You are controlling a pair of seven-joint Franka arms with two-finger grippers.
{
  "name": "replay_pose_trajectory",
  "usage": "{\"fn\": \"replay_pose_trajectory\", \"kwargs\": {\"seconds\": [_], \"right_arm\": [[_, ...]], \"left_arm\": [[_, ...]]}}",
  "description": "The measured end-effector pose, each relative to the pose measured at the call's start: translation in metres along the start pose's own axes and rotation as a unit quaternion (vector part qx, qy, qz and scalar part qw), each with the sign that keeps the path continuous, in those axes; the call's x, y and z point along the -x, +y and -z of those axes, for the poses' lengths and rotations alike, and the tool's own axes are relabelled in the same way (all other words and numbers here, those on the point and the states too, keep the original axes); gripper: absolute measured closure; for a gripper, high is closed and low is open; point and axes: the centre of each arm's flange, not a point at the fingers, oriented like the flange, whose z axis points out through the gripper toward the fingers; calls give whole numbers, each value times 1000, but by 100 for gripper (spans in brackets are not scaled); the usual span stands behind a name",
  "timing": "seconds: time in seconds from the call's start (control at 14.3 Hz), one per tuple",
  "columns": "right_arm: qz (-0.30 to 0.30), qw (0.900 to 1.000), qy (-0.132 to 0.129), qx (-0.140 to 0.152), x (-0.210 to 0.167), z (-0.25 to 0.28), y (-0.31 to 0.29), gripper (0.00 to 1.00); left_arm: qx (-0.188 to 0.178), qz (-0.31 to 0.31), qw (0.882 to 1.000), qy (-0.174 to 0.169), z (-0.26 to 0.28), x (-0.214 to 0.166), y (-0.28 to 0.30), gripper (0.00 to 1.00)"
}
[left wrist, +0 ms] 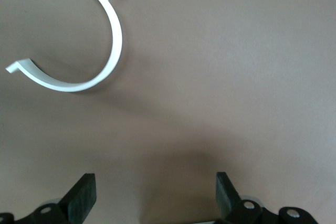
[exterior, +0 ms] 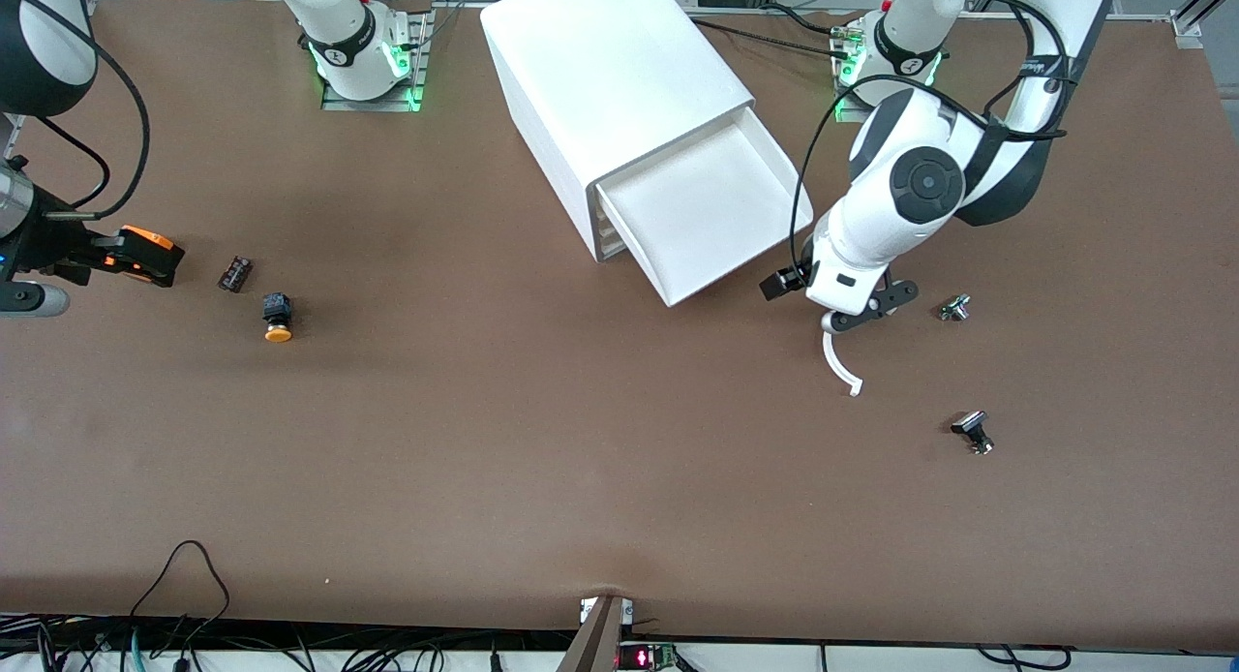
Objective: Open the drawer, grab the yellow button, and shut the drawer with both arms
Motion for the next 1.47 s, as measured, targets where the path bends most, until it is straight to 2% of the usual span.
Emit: {"fn": "replay_pose_trajectory", "kwargs": {"seconds": [0.14, 0.35, 0.63, 0.91, 1.26, 1.47], "right_arm": [[1, 1000, -7, 0, 1, -1, -1, 0], [-19, 999, -44, 1, 12, -5, 18, 0], [-55, 998, -37, 3, 17, 6, 22, 0], [-53, 998, -19, 3, 15, 25, 17, 0], [-67, 997, -28, -2, 23, 32, 35, 0], [-69, 997, -37, -8, 37, 37, 40, 0]], "left_arm": [[-7, 1, 1000, -9, -11, 21, 10, 0], [-8, 25, 999, -19, -17, 49, 27, 0], [-5, 44, 998, -46, -26, 80, 39, 0], [-6, 41, 996, -74, -34, 109, 46, 0], [-16, 46, 994, -96, -32, 150, 54, 0], [-21, 61, 989, -134, -32, 163, 53, 0]]}}
